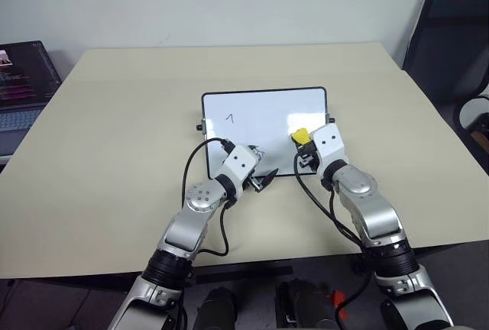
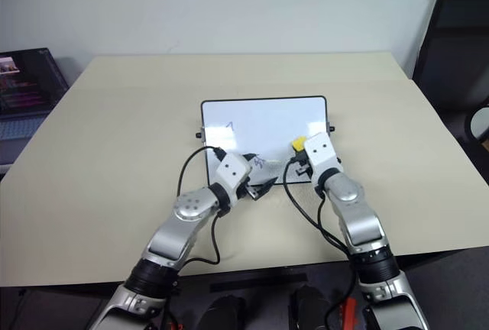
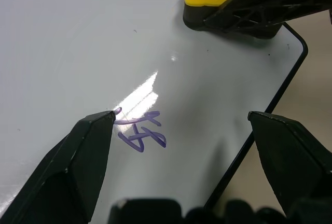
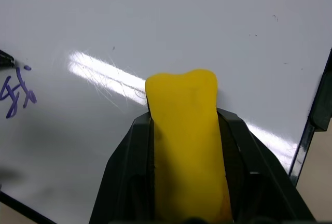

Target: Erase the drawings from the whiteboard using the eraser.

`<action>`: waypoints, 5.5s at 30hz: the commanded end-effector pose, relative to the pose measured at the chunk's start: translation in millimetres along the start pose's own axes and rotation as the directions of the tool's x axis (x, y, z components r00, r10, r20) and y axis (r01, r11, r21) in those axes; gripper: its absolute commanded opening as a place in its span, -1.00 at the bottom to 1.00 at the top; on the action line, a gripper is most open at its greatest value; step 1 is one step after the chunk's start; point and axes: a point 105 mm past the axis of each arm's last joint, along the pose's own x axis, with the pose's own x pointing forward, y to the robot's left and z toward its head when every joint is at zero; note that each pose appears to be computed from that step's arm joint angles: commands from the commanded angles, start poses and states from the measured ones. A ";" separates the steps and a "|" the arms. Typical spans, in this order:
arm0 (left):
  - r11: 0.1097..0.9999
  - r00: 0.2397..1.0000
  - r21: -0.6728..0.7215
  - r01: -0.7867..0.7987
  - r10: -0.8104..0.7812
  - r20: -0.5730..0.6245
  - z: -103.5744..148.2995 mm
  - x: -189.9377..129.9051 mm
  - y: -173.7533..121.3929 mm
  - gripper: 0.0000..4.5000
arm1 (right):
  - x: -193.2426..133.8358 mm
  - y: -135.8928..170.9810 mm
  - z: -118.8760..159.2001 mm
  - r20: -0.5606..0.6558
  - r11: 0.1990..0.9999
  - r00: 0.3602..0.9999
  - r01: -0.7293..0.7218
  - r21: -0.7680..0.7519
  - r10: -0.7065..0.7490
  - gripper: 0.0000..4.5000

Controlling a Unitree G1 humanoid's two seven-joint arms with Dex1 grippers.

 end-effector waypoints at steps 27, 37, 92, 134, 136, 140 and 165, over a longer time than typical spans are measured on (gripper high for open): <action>0.999 0.998 0.016 0.028 -0.028 0.054 13.0 4.2 -6.9 1.00 | -1.9 -22.5 30.3 0.104 0.998 0.993 0.055 0.004 -0.055 -0.44; 1.000 0.999 0.004 -0.014 0.014 0.039 9.8 -8.9 -4.1 1.00 | -25.0 -15.5 -12.7 -0.047 0.999 0.999 0.013 -0.034 -0.015 -0.44; 0.941 0.944 -0.084 -0.329 0.325 -0.060 -16.4 -45.9 12.7 1.00 | 14.1 54.4 65.3 0.287 0.931 0.897 -0.270 -0.245 0.335 -0.44; 0.940 0.943 -0.082 -0.331 0.326 -0.071 -17.5 -48.1 17.3 1.00 | 23.8 53.7 26.7 0.088 0.922 0.942 -0.293 -0.251 0.323 -0.44; 0.941 0.944 -0.082 -0.329 0.324 -0.071 -17.4 -47.8 16.9 1.00 | 25.8 58.3 32.8 0.112 0.924 0.939 -0.290 -0.249 0.325 -0.44; 0.942 0.945 -0.081 -0.325 0.320 -0.068 -15.8 -46.8 16.1 1.00 | 31.6 71.7 42.8 0.146 0.919 0.930 -0.293 -0.265 0.338 -0.44; 0.947 0.950 -0.085 -0.311 0.306 -0.062 -15.0 -45.7 12.3 1.00 | 0.1 24.4 -29.7 -0.120 0.844 0.959 -0.284 -0.456 0.257 -0.44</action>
